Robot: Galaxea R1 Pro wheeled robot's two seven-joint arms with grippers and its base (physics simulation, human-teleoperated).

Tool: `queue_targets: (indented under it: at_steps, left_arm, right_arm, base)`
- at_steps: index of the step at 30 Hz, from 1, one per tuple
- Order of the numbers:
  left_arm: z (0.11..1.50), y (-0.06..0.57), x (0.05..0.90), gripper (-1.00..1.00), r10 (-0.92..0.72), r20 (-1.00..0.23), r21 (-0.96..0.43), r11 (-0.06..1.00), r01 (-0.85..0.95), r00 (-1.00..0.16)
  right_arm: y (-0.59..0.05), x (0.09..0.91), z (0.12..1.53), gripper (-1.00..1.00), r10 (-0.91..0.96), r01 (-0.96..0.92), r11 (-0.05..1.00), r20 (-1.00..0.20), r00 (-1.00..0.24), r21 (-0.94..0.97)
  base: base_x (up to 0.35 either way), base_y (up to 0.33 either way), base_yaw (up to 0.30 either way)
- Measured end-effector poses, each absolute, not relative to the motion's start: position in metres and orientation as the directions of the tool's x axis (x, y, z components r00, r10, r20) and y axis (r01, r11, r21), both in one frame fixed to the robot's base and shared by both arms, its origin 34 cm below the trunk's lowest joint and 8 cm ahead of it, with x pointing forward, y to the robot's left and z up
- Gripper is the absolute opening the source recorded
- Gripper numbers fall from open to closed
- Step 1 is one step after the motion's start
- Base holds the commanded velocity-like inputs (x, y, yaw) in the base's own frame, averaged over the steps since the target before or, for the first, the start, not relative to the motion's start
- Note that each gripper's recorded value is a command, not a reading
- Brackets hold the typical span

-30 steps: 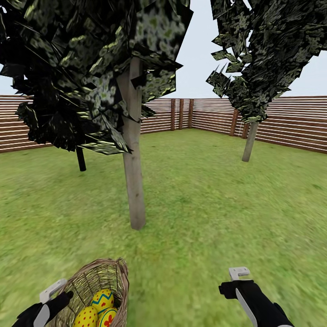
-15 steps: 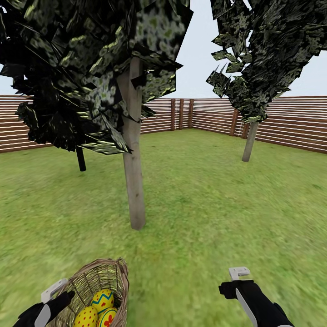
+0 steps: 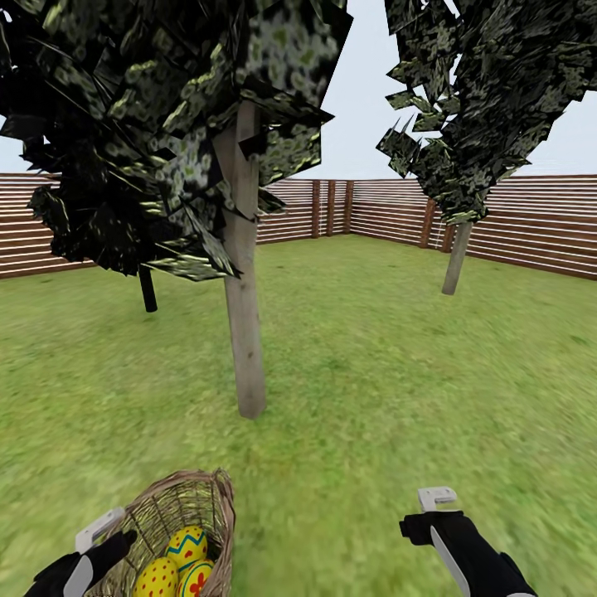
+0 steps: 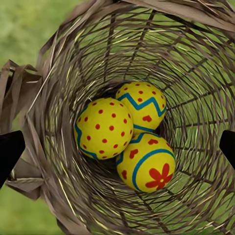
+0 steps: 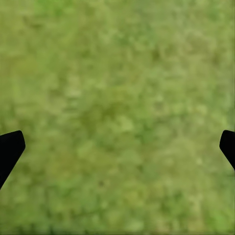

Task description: Take the three Easter eggs out of the wicker basket on the lawn in the garden, then place them on the lawn next to a single tree (choose any tree) so that all three eggs are next to the same tree and none are left in the basket.

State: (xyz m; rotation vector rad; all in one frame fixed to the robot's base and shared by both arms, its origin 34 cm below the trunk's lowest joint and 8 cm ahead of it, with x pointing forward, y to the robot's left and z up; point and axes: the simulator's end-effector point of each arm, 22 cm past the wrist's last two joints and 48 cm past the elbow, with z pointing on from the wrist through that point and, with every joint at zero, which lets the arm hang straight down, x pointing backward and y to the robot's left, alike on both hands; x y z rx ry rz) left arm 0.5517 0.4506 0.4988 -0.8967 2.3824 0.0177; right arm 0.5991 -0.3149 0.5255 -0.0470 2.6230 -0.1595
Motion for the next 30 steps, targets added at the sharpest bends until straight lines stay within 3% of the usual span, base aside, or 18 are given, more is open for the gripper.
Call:
queue_targets:
  at_steps: [30]
  left_arm:
    - [0.437, 0.444, 0.543, 1.0, -0.6, -0.525, -0.191, 0.774, -0.603, -0.604]
  right_arm:
    - [-0.315, 0.59, 0.466, 1.0, -0.062, -0.002, 0.993, -0.49, -0.869, -0.122]
  base:
    - [0.0, 0.0, 0.0]
